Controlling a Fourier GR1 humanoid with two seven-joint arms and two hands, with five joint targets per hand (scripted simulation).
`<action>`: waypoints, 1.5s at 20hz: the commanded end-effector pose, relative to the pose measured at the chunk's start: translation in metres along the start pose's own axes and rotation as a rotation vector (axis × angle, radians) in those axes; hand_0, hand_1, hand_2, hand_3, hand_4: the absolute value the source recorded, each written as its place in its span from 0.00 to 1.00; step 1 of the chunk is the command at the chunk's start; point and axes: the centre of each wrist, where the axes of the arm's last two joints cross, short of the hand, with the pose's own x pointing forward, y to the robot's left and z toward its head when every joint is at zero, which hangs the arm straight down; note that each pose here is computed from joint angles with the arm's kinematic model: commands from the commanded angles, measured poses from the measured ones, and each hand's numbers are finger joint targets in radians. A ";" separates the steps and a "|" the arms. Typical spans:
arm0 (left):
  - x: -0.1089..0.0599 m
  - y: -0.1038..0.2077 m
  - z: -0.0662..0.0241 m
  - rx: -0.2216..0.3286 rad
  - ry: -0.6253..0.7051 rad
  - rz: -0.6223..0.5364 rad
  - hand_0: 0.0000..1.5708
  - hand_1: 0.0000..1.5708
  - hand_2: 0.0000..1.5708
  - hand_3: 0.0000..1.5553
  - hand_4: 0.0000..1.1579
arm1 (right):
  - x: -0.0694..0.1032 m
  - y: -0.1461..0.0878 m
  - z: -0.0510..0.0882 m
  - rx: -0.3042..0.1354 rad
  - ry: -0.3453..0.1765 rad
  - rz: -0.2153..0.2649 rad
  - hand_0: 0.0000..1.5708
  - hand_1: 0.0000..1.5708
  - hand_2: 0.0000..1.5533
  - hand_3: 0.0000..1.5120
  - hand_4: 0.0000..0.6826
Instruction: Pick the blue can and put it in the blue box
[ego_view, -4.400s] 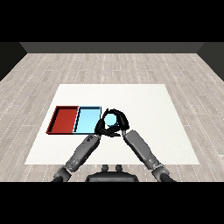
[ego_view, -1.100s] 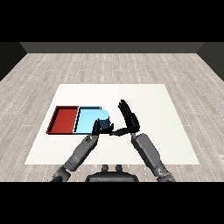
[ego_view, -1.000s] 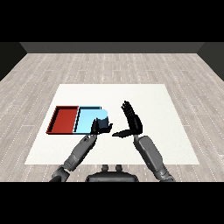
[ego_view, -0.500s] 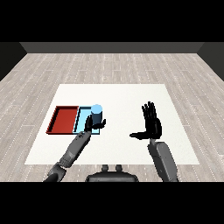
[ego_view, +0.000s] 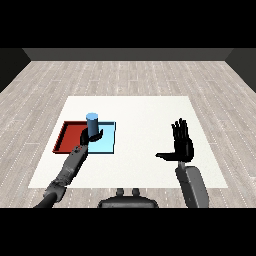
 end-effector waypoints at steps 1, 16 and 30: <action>0.000 0.023 -0.0208 0.032 0.119 -0.046 1.00 1.00 1.00 0.97 0.91 | 0.004 0.001 0.006 -0.029 0.005 0.009 0.00 0.00 0.00 0.00 0.00; -0.031 -0.003 -0.0091 -0.066 0.433 -0.313 0.94 0.94 0.90 0.57 0.75 | -0.042 -0.021 -0.005 -0.075 0.067 0.011 0.00 0.00 0.00 0.00 0.00; -0.045 -0.012 0.0038 0.035 0.478 -0.364 0.00 0.00 0.00 0.00 0.00 | -0.035 -0.017 -0.007 -0.075 0.035 -0.059 0.00 0.00 0.00 0.00 0.00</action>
